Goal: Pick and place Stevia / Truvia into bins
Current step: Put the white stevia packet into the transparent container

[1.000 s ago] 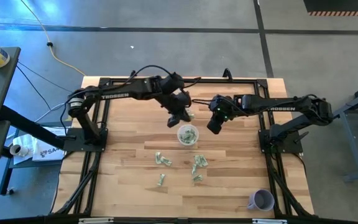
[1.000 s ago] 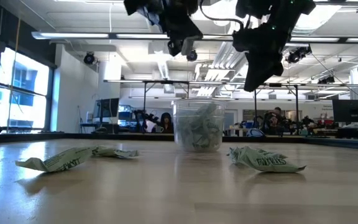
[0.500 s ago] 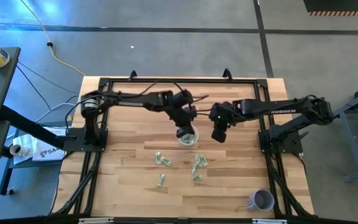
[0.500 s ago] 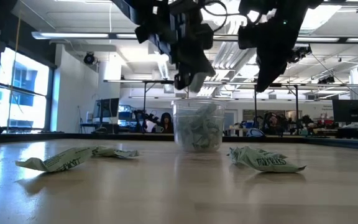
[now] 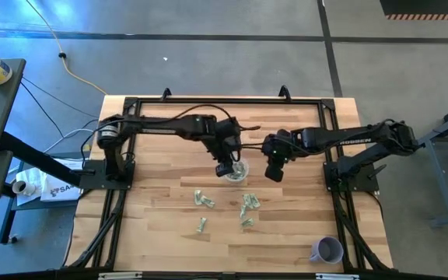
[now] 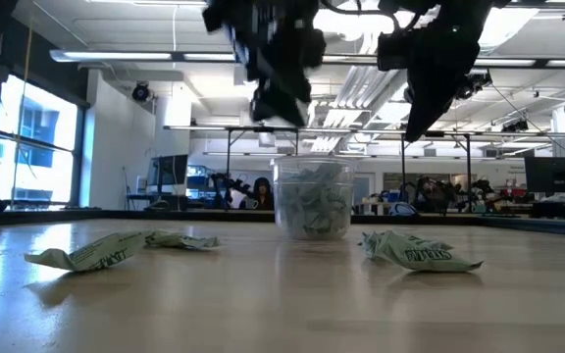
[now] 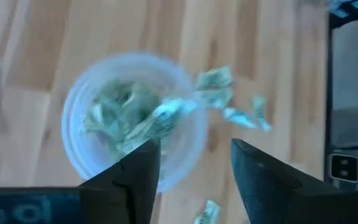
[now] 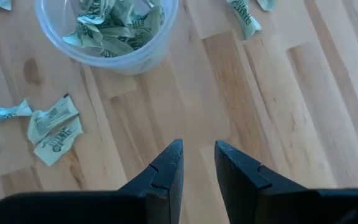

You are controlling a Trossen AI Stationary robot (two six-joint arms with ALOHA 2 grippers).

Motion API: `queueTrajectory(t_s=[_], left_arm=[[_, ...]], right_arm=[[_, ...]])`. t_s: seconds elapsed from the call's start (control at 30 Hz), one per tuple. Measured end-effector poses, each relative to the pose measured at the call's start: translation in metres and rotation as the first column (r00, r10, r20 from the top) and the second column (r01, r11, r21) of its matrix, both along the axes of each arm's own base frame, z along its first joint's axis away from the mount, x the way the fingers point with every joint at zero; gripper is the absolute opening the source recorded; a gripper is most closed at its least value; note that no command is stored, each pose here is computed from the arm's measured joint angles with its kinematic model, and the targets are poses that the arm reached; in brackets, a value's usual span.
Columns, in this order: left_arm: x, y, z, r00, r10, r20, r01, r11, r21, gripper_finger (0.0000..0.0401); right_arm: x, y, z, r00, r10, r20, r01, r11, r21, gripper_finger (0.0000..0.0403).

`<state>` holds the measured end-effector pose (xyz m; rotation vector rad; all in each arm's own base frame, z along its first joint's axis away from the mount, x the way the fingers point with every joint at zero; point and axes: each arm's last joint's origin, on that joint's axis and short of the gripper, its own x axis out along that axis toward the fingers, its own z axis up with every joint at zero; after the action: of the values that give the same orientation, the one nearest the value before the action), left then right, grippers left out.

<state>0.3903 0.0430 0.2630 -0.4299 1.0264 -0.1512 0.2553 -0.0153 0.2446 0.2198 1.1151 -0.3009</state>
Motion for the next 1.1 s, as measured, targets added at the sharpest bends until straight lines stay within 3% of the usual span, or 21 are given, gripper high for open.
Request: queueTrajectory(t_s=[0.17,0.27,0.4,0.53,0.63,0.73,0.97,1.1], left_arm=[[-0.030,-0.022,0.051,0.998,-0.015,0.064,0.005,0.987,0.158,0.0224],[-0.052,-0.024,0.067,0.998,0.059,0.028,-0.065,0.962,0.267,0.0211],[-0.080,-0.023,0.084,0.985,0.171,-0.018,-0.156,0.934,0.322,0.0197],[-0.103,-0.024,0.099,0.970,0.243,-0.010,-0.225,0.911,0.345,0.0190],[-0.116,-0.024,0.110,0.958,0.285,0.021,-0.273,0.892,0.359,0.0189],[-0.127,-0.024,0.119,0.948,0.314,0.053,-0.312,0.885,0.344,0.0188],[-0.142,-0.025,0.127,0.931,0.362,0.051,-0.358,0.873,0.330,0.0188],[-0.147,-0.025,0.124,0.921,0.389,-0.001,-0.363,0.861,0.357,0.0188]], right_arm=[[0.004,-0.009,0.002,0.999,0.027,0.039,-0.024,0.997,-0.072,0.0083],[0.009,-0.021,0.006,0.993,0.037,0.112,-0.029,0.997,-0.069,0.0083],[0.021,-0.045,0.004,0.972,0.060,0.227,-0.058,0.998,-0.018,0.0083],[0.037,-0.068,-0.025,0.976,0.068,0.205,-0.085,0.993,0.078,0.0083],[0.043,-0.077,-0.051,0.992,0.080,0.101,-0.092,0.989,0.118,0.0086],[0.053,-0.083,-0.061,0.990,0.136,0.029,-0.138,0.987,0.084,0.0112],[0.083,-0.097,-0.059,0.961,0.270,-0.051,-0.274,0.957,-0.094,0.0221],[0.100,-0.110,-0.069,0.953,0.295,-0.063,-0.299,0.952,-0.066,0.0254]])
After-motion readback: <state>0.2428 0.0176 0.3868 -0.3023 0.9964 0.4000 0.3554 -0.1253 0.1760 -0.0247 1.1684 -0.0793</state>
